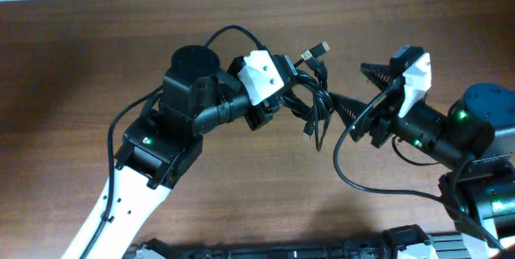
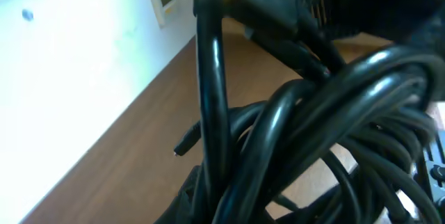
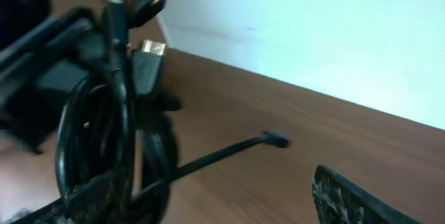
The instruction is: Untangle cables
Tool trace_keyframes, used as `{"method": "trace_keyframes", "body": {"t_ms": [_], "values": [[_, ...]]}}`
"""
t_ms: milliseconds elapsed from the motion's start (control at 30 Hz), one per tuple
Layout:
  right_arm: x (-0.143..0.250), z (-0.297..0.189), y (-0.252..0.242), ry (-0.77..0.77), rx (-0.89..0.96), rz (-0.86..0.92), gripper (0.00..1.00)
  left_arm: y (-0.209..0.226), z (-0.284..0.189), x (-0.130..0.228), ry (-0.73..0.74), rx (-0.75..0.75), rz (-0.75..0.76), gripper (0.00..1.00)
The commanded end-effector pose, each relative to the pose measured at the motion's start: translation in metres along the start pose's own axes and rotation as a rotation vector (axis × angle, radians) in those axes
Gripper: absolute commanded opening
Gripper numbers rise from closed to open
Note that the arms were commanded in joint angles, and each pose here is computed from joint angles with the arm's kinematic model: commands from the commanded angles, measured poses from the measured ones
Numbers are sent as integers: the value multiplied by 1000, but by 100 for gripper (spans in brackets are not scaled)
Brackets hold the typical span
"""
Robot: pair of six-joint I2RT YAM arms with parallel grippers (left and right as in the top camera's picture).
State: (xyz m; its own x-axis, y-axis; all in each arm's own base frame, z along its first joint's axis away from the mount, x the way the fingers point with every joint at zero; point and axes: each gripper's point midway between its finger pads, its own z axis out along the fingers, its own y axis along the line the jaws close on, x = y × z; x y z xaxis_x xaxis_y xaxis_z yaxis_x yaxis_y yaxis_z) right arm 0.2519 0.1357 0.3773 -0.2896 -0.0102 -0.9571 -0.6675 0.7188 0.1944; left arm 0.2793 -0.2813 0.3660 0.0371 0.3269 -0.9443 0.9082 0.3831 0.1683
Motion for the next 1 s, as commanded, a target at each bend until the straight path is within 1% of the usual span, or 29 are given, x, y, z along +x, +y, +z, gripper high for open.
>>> {"method": "trace_keyframes", "body": {"t_ms": [0,100,200,300,367,633,767,867,933,967], "values": [[-6,-8,36,-12,-193,-6,81,-1,-3,-19,-66,9,58,0],[-5,-10,47,-9,-258,-6,81,3,-1,-21,-80,0,67,0],[-5,-13,55,-6,-308,-6,80,15,3,-24,-92,-52,-2,0],[-1,-13,55,8,-309,5,80,20,9,-27,-114,-58,-71,0],[1,-12,55,15,-309,12,76,22,12,-27,-119,-57,-100,0],[2,-11,51,20,-282,13,75,24,12,-28,-127,-61,-134,0],[5,-7,30,29,-159,23,76,45,10,-21,-106,-183,-261,0],[11,-5,16,49,-74,45,73,74,2,-3,-74,-373,-446,0],[13,-5,14,59,-62,55,73,86,-3,6,-73,-456,-554,0],[13,-5,14,59,-62,56,73,88,-4,7,-79,-472,-590,0]]}}
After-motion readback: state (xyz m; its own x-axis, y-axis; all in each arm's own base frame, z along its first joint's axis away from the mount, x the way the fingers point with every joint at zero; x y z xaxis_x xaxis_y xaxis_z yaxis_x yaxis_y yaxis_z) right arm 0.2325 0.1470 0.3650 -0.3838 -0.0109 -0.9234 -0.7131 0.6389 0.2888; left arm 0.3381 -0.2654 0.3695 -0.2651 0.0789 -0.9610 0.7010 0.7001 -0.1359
